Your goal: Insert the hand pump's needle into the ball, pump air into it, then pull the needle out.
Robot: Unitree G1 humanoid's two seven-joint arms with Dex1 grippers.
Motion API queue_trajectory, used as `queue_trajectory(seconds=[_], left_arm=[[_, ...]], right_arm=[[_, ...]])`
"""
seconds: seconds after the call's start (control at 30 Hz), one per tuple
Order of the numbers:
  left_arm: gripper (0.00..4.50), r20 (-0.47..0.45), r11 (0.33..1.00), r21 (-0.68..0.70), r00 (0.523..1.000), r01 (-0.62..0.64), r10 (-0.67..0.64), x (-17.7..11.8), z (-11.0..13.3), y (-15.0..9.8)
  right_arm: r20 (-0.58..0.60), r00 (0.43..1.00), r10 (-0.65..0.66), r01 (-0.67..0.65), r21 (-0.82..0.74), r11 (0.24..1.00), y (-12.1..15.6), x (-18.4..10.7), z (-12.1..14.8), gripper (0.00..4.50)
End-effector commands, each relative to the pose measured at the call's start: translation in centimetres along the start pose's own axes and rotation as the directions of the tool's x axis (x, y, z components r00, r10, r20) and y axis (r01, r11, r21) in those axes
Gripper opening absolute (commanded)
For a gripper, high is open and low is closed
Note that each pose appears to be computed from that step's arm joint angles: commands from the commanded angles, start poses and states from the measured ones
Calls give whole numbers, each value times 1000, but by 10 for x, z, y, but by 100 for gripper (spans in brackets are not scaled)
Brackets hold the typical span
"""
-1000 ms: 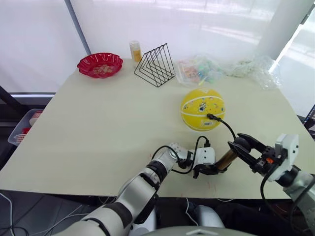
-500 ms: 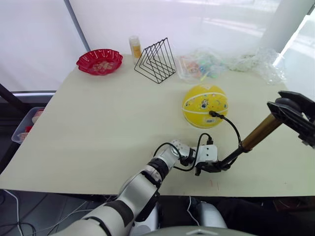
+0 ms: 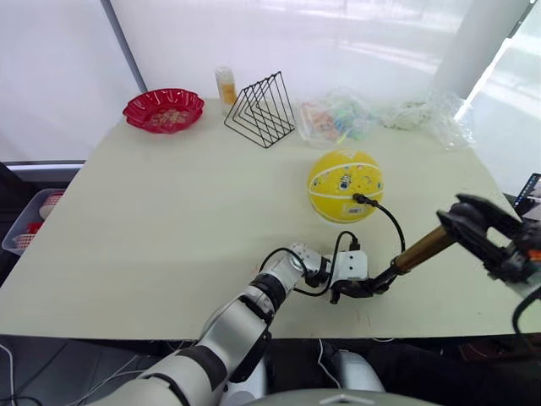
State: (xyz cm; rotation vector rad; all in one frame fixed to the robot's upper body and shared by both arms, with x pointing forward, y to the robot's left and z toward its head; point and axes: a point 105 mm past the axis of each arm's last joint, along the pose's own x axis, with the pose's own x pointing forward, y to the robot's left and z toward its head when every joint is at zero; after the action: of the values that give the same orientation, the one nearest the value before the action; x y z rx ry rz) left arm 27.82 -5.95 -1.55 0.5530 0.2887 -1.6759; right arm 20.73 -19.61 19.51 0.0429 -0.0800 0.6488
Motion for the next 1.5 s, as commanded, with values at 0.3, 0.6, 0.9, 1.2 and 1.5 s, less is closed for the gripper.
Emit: queue_trajectory(seconds=[0.3,0.6,0.9,1.2,1.5], left_arm=[[102,-165,981,-155,977,113,-138,-1,-55,-39],[102,-160,982,-151,978,113,-137,0,-53,-38],[450,84,989,-103,992,103,-94,-3,-1,-14],[450,297,999,4,954,45,-44,-49,36,13],[450,395,998,67,919,-15,-13,-115,41,9]], right_arm=[[-287,957,-35,75,131,989,1,-6,-125,199],[-278,960,-37,74,124,989,4,-6,-134,199],[-202,979,-19,27,36,999,1,1,-104,199],[-182,983,4,-1,16,1000,0,7,-95,199],[-175,984,24,-24,0,1000,-3,11,-89,199]])
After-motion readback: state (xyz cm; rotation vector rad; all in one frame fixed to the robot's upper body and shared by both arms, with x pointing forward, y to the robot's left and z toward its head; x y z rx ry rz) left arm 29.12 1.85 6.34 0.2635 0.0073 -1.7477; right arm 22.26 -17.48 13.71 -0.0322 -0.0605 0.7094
